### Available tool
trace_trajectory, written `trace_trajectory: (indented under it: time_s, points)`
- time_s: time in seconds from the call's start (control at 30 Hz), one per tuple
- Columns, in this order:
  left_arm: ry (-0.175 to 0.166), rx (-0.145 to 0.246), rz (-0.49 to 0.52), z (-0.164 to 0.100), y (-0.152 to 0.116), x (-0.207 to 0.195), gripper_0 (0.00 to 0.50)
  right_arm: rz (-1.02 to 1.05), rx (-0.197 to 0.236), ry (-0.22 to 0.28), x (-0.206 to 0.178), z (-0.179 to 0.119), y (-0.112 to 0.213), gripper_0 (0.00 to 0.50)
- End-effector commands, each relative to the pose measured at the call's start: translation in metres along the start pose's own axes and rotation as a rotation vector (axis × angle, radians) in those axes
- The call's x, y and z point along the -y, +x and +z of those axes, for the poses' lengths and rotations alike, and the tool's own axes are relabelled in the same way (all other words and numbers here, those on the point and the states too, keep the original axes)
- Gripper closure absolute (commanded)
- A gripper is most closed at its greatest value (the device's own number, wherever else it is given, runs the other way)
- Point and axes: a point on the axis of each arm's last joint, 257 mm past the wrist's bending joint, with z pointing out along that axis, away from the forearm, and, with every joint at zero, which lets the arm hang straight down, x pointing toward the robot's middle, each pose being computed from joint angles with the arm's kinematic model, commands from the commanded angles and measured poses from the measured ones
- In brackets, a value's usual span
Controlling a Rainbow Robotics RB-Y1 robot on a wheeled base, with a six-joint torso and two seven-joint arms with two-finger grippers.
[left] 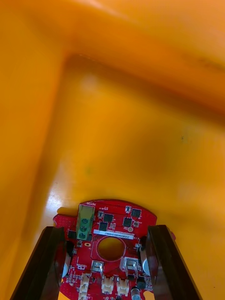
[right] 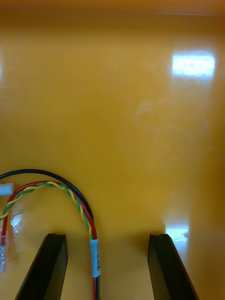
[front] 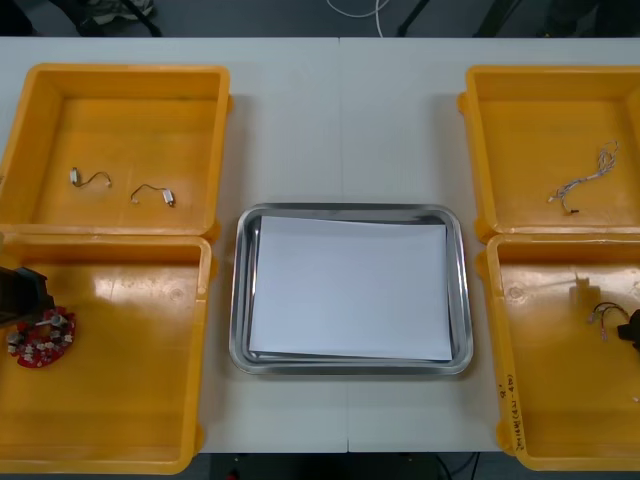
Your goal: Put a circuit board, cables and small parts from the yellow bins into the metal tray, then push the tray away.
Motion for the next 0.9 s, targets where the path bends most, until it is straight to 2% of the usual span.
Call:
trace_trajectory:
  time_s: [0.03,0.3,0.33,0.37,0.43,0.5,0.63,0.9]
  points:
    - [-0.053,-0.006,0.070,0.002,0.008,-0.023,0.000,0.016,0.017,-0.013,-0.011,0.009,-0.002,0.000]
    - [-0.048,-0.001,0.073,0.007,0.010,-0.023,0.000,0.003,0.025,-0.005,-0.011,0.012,-0.002,0.000]
    - [-0.046,-0.001,0.073,0.009,0.011,-0.022,0.000,0.001,0.025,-0.003,-0.011,0.013,-0.001,0.132]
    - [-0.047,0.005,0.077,0.010,0.010,-0.022,0.000,-0.003,0.026,-0.003,-0.012,0.014,-0.001,0.312]
    - [-0.047,0.009,0.077,0.011,0.010,-0.021,0.000,-0.013,0.028,-0.002,-0.013,0.015,0.001,0.397]
    - [-0.047,0.009,0.077,0.011,0.010,-0.021,0.000,-0.015,0.032,-0.004,-0.014,0.016,0.001,0.420]
    - [-0.047,0.006,0.079,0.011,0.011,-0.021,0.000,-0.021,0.043,-0.005,-0.014,0.016,-0.002,0.500]
    - [-0.048,0.007,0.082,0.012,0.012,-0.022,0.000,-0.022,0.057,-0.007,-0.015,0.014,-0.007,0.500]
